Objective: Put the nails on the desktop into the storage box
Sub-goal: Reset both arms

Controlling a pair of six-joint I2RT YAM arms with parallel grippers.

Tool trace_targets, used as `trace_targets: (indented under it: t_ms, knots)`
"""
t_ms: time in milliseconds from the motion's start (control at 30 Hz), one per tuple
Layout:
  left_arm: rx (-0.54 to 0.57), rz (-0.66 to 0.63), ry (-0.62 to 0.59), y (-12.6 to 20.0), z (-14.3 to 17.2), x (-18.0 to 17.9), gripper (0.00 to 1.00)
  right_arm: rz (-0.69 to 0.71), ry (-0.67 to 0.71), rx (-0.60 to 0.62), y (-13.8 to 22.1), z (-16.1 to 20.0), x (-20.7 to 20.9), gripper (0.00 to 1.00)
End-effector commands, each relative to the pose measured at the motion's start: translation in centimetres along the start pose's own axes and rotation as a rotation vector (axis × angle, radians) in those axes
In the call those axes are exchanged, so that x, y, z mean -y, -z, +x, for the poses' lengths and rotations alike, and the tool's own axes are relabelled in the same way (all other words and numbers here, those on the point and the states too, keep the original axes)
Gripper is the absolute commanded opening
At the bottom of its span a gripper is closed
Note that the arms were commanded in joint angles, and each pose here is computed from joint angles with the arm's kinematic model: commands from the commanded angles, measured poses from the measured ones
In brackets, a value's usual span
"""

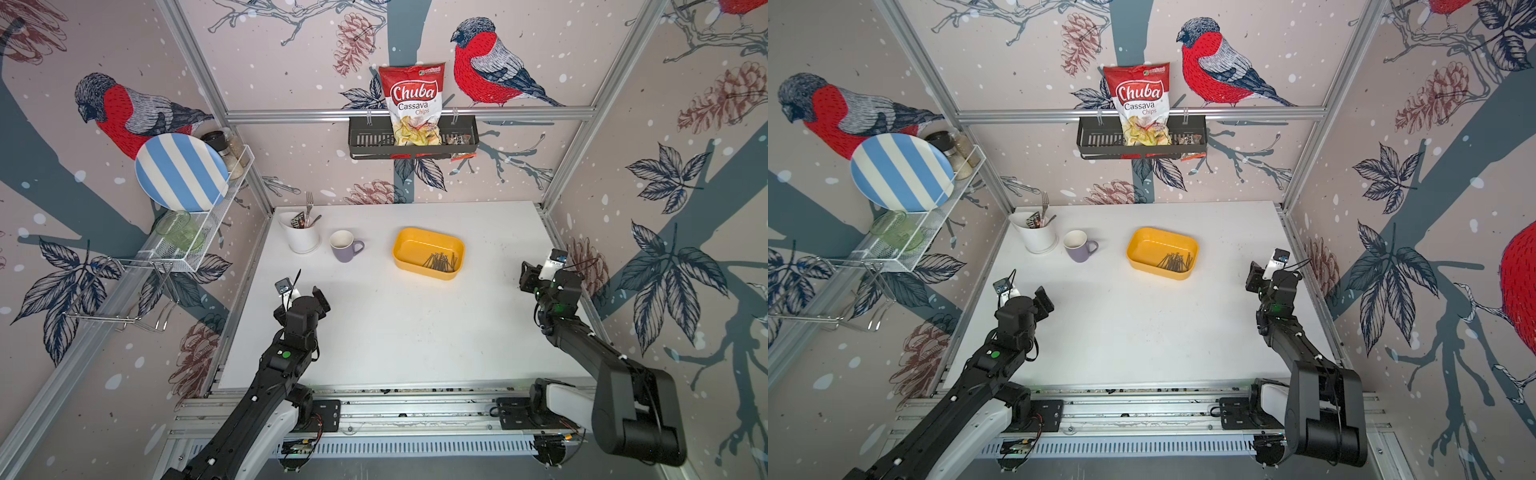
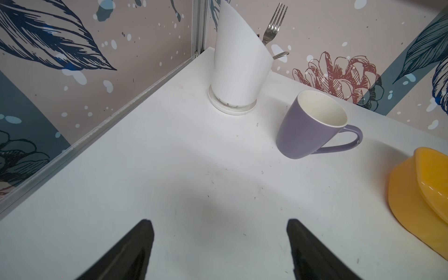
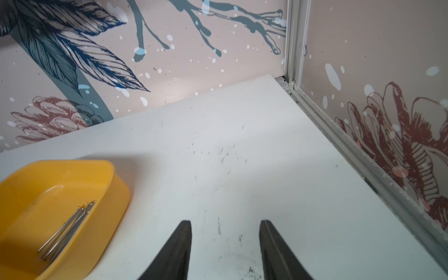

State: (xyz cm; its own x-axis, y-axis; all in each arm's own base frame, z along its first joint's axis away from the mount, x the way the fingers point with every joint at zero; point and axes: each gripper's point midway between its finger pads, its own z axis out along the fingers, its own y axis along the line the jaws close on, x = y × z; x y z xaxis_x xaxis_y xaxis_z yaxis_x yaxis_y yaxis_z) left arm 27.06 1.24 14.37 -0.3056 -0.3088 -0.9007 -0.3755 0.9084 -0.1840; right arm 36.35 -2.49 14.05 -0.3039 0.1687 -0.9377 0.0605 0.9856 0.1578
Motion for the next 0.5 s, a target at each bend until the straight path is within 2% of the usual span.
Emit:
trace_targets:
  t_ms: [0, 133, 300, 400, 467]
  knots:
    - [0.121, 0.039, 0.006, 0.2, -1.8, 0.4, 0.88, -0.060, 0.028, 0.140, -0.1, -2.1, -1.0, 0.49]
    - [0.152, 0.041, -0.006, -0.2, -2.3, 0.3, 0.89, -0.063, 0.029, 0.154, -0.6, -0.5, -1.1, 0.49]
    - [0.179, 0.034, -0.043, -1.4, -3.3, 0.3, 0.89, -0.074, 0.107, 0.183, -0.8, 0.4, -2.3, 0.49]
    - [0.203, 0.021, -0.028, -2.5, -3.8, -0.2, 0.89, -0.049, 0.128, 0.242, -0.2, 1.1, -2.4, 0.52]
    - [0.203, 0.016, -0.031, -3.4, -3.7, -0.4, 0.89, -0.034, 0.129, 0.196, -0.8, 1.4, -2.3, 0.54]
